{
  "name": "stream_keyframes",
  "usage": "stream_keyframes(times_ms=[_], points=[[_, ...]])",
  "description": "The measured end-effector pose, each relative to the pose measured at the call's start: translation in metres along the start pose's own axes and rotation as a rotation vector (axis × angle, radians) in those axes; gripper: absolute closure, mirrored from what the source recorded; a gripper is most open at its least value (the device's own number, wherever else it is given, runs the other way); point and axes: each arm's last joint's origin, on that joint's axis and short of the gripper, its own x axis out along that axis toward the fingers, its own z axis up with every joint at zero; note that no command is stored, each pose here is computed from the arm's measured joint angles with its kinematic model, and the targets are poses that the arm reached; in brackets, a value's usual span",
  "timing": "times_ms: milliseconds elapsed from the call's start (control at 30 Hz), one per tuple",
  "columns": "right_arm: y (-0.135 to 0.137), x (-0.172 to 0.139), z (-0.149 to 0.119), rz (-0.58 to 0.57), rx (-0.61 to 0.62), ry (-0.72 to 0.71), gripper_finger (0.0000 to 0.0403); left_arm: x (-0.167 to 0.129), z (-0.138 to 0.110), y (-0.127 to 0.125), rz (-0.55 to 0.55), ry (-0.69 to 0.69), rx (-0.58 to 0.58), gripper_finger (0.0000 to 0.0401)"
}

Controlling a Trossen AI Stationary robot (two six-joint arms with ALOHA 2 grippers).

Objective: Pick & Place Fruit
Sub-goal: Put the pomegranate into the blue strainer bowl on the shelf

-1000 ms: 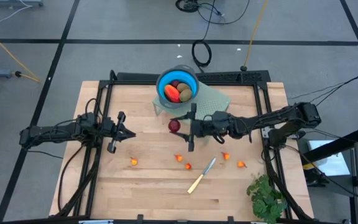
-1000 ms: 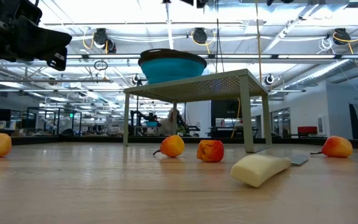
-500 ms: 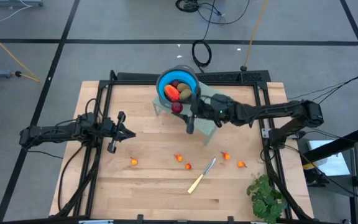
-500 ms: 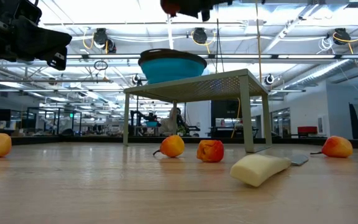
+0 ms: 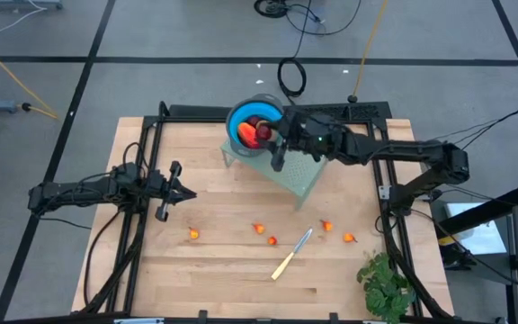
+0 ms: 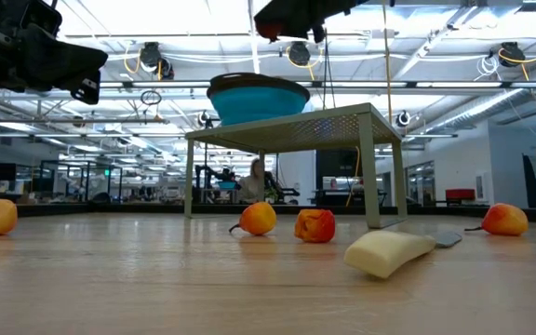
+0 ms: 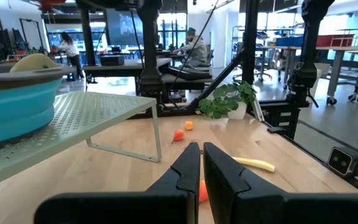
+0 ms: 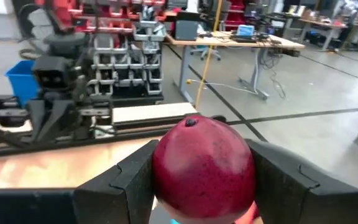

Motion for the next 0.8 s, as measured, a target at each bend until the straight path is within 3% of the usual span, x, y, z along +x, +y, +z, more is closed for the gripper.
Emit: stream_keyframes(times_ms=[333, 800], points=[[-0.020, -0.002, -0.007, 0.018, 0.115, 0.088, 0.0193, 0.000, 0.000, 0.000, -0.001, -0.003, 0.002, 0.0377], [-0.041, -0.002, -0.013, -0.045, 0.122, 0.133, 0.0193, 0.000, 0.000, 0.000, 0.007, -0.002, 0.015, 0.0377]])
